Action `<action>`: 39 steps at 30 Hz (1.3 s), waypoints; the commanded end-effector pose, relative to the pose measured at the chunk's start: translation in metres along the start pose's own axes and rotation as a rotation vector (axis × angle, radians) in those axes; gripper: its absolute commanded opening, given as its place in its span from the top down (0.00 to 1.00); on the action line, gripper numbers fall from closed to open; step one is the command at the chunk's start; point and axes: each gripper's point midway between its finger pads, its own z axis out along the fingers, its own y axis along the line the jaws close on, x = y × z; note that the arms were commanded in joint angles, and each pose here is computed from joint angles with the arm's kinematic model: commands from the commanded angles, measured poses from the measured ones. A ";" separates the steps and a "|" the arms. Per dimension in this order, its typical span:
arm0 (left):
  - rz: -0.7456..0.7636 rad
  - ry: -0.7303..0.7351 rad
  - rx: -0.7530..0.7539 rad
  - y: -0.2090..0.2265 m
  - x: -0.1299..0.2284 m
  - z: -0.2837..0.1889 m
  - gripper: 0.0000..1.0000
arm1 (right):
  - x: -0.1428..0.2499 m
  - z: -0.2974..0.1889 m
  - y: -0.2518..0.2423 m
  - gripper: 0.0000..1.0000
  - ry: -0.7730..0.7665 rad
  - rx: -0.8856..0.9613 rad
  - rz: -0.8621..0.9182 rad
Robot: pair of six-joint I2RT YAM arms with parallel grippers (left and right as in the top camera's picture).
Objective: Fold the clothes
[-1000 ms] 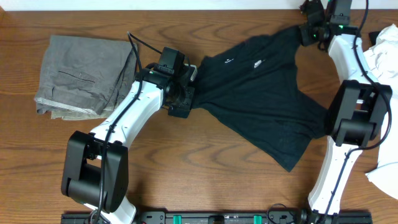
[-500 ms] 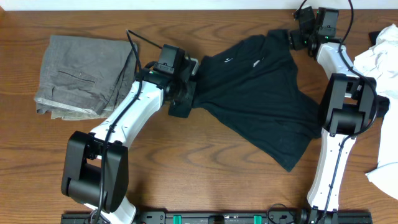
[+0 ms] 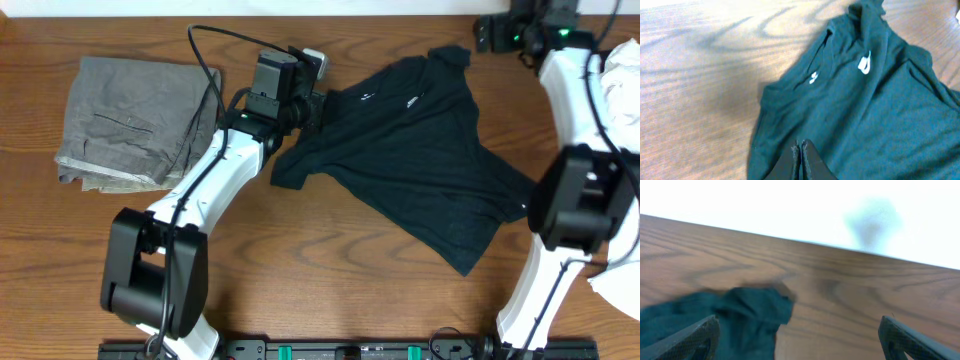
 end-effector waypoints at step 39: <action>0.026 -0.122 -0.014 0.029 0.027 0.123 0.94 | 0.033 -0.012 0.010 0.01 0.152 -0.033 0.058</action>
